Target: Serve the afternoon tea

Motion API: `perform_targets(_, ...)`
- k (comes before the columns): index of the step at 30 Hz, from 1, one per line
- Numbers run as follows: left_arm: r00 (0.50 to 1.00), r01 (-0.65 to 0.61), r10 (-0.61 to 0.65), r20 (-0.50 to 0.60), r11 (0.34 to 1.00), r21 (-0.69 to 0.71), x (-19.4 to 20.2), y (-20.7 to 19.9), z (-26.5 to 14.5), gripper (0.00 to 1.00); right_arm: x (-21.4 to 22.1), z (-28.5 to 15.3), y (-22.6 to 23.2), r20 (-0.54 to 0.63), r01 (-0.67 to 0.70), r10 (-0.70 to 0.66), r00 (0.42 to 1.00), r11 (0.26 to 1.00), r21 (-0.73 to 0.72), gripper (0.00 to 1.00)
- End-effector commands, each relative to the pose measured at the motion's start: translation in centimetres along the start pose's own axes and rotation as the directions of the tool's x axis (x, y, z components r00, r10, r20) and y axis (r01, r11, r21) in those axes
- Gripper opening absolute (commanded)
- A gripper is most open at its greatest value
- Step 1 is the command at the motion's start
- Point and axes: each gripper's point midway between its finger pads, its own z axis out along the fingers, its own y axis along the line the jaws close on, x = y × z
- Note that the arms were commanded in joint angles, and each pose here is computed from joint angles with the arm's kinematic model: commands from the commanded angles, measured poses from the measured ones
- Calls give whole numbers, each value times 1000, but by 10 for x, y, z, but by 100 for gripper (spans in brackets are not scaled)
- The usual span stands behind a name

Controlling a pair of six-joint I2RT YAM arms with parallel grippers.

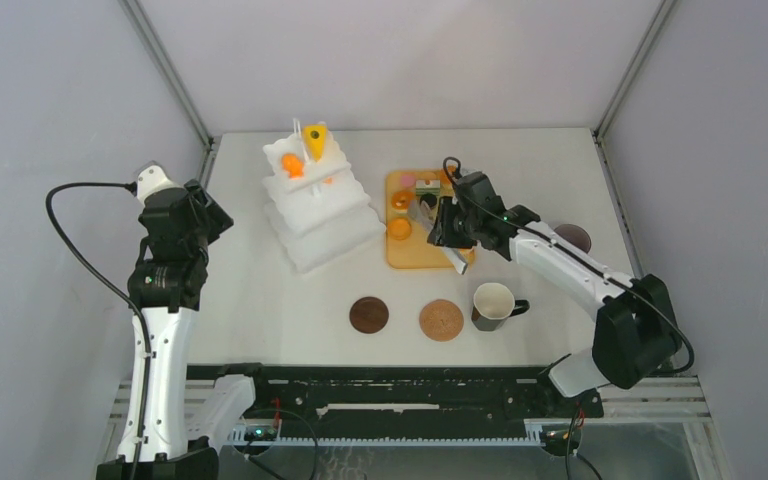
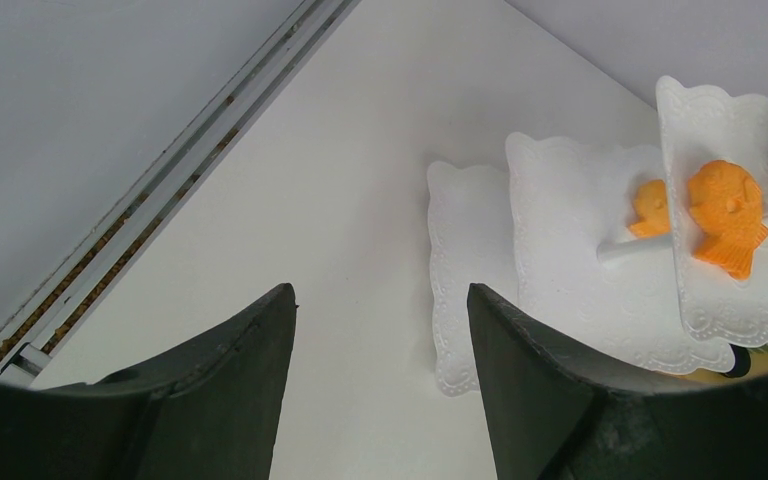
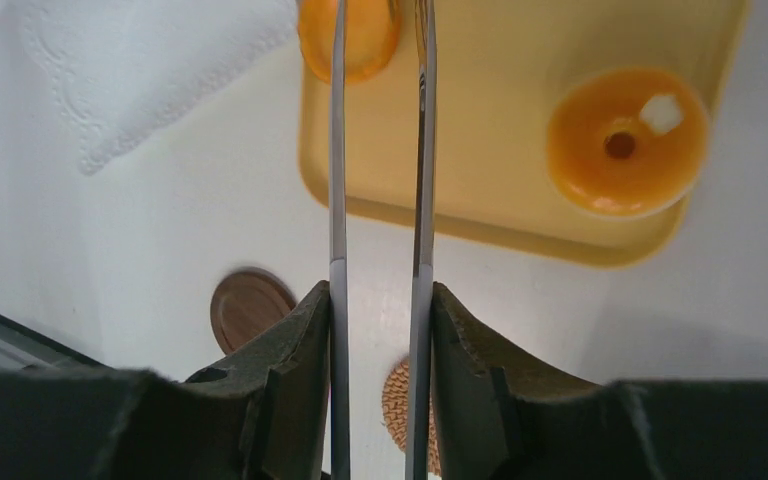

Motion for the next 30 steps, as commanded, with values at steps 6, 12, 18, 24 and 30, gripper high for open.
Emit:
perform_targets(6,1000,10,-11,25,1000,17,-5,-3,2,69,7,21,12,-80,-135,125,989,983,-126,45)
perform_targets(12,1000,8,-9,20,1000,14,-3,-3,4,69,14,33,12,-131,-161,142,981,976,-148,44)
perform_targets(18,1000,9,-9,24,1000,15,-5,-3,3,69,14,28,11,-131,-169,151,980,975,-142,23)
perform_targets(24,1000,10,-11,27,1000,15,-5,-2,2,69,2,-4,15,-67,-142,132,989,977,-160,0)
perform_targets(30,999,13,-13,30,1000,21,-5,-2,-1,69,1,-35,20,-20,-111,109,994,976,-185,0)
